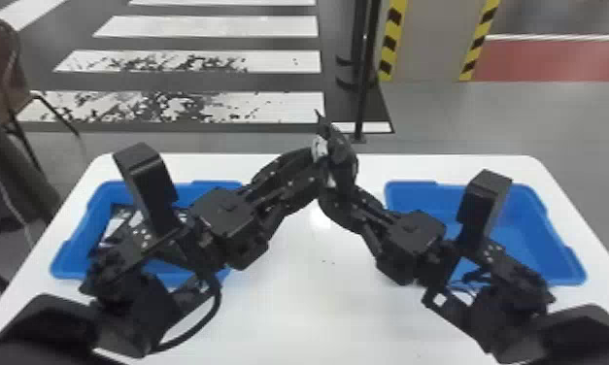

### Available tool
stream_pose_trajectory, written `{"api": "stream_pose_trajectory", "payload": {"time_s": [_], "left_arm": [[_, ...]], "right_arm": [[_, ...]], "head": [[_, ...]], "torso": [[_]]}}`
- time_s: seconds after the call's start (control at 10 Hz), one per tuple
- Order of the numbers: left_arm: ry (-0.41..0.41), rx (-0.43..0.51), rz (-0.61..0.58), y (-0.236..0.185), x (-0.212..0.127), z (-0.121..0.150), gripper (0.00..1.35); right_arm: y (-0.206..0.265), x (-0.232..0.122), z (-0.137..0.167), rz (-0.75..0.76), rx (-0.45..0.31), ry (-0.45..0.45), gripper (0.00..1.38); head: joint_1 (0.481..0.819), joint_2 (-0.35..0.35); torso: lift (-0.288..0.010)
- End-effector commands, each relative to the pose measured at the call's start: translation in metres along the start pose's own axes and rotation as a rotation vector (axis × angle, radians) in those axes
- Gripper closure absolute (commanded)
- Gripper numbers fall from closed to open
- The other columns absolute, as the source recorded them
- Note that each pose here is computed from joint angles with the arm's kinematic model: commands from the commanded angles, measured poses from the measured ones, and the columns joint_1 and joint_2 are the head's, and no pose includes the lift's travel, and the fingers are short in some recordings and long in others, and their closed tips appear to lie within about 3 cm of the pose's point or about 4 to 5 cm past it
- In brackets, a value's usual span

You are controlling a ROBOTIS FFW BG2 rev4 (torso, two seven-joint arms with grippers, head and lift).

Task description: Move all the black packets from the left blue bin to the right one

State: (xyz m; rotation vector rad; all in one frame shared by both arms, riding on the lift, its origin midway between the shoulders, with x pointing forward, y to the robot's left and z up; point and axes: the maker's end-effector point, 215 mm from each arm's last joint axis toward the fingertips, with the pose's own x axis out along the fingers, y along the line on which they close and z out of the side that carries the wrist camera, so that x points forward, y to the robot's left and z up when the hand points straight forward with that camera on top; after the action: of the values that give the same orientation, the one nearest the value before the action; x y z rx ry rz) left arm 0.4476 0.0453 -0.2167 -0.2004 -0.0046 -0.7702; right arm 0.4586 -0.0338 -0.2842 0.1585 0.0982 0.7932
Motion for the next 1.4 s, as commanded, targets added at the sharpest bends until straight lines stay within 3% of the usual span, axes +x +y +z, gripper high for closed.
{"api": "stream_pose_trajectory", "payload": {"time_s": [0.0,0.1,0.3,0.6,0.8,1.0,1.1,1.3], "left_arm": [[-0.028,-0.014,0.035,0.012,-0.011,0.004,0.14],[-0.063,-0.010,0.058,0.020,-0.019,0.013,0.10],[-0.100,0.009,0.128,0.039,-0.048,0.031,0.15],[-0.089,0.032,0.299,0.086,-0.109,0.030,0.15],[-0.070,0.039,0.367,0.104,-0.134,0.026,0.15],[-0.045,0.041,0.407,0.115,-0.148,0.020,0.15],[-0.028,0.045,0.423,0.121,-0.154,0.016,0.15],[0.014,0.070,0.466,0.134,-0.167,0.008,0.15]], "right_arm": [[-0.014,-0.008,-0.004,-0.031,-0.001,0.009,1.28],[-0.032,-0.016,-0.011,-0.068,0.002,0.021,1.28],[-0.094,-0.043,-0.026,-0.199,-0.039,0.076,1.28],[-0.214,-0.100,-0.059,-0.439,-0.116,0.214,1.28],[-0.260,-0.126,-0.083,-0.524,-0.136,0.306,1.23],[-0.264,-0.142,-0.084,-0.559,-0.145,0.313,0.27],[-0.254,-0.149,-0.081,-0.567,-0.160,0.309,0.04],[-0.218,-0.172,-0.075,-0.569,-0.164,0.289,0.17]], "head": [[0.695,0.014],[0.695,0.016],[0.695,0.010],[0.695,-0.040],[0.695,-0.073],[0.695,-0.092],[0.695,-0.093],[0.695,-0.080]], "torso": [[-0.140],[-0.140],[-0.140],[-0.140],[-0.140],[-0.140],[-0.140],[-0.140]]}}
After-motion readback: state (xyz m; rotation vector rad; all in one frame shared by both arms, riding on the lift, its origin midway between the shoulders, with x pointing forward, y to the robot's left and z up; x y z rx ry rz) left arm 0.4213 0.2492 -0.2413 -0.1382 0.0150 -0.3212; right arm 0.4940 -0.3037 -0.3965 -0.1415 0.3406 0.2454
